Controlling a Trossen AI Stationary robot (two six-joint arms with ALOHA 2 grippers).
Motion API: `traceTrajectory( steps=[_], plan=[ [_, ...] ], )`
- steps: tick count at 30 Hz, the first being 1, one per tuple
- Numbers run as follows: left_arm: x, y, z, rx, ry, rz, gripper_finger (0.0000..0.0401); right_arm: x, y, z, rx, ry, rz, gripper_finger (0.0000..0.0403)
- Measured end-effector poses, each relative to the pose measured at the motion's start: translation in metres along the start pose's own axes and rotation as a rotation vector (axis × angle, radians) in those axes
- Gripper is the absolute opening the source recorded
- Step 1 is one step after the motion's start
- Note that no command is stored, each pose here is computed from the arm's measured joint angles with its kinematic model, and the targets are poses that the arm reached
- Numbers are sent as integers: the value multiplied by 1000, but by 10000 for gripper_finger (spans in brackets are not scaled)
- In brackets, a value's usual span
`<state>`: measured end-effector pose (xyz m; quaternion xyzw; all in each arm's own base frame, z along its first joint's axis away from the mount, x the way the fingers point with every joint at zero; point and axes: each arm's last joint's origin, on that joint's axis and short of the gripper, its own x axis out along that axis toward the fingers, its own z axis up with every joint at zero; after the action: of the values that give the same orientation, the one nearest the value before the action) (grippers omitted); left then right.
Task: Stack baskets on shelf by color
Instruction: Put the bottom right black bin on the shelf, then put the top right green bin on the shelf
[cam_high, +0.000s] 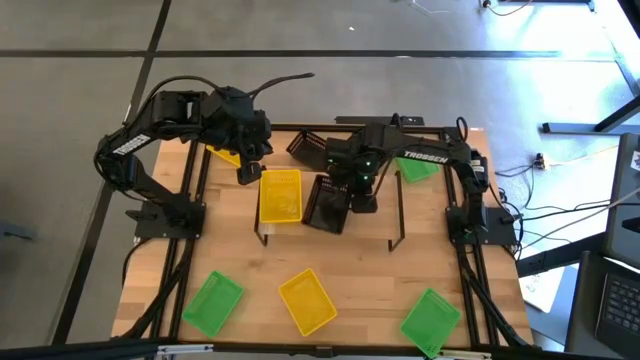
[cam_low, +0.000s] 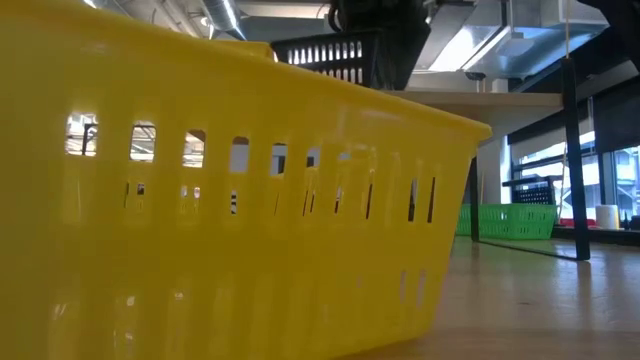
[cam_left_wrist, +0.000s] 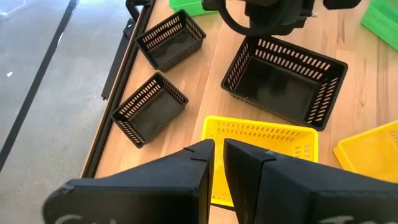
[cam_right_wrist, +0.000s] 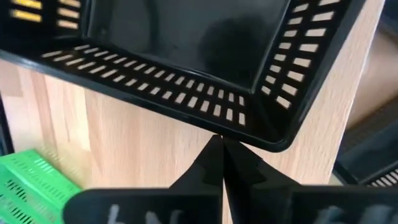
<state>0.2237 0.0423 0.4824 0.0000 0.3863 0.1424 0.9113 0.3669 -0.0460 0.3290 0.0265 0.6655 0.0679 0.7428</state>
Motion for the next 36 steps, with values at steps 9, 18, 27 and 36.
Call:
traceTrajectory(
  steps=[9,18,27,36],
  plan=[
    [0,0,0,0,0,0,27,0,-4,7,-11,-55,-116,0],
    [0,0,0,-1,0,1,27,-24,-5,-3,110,-37,-270,0],
    [0,0,0,-8,-1,5,27,-92,-24,-48,377,-234,-454,0],
    [0,3,0,-76,-4,85,27,-118,-62,-122,667,-267,-471,0]
  ],
)
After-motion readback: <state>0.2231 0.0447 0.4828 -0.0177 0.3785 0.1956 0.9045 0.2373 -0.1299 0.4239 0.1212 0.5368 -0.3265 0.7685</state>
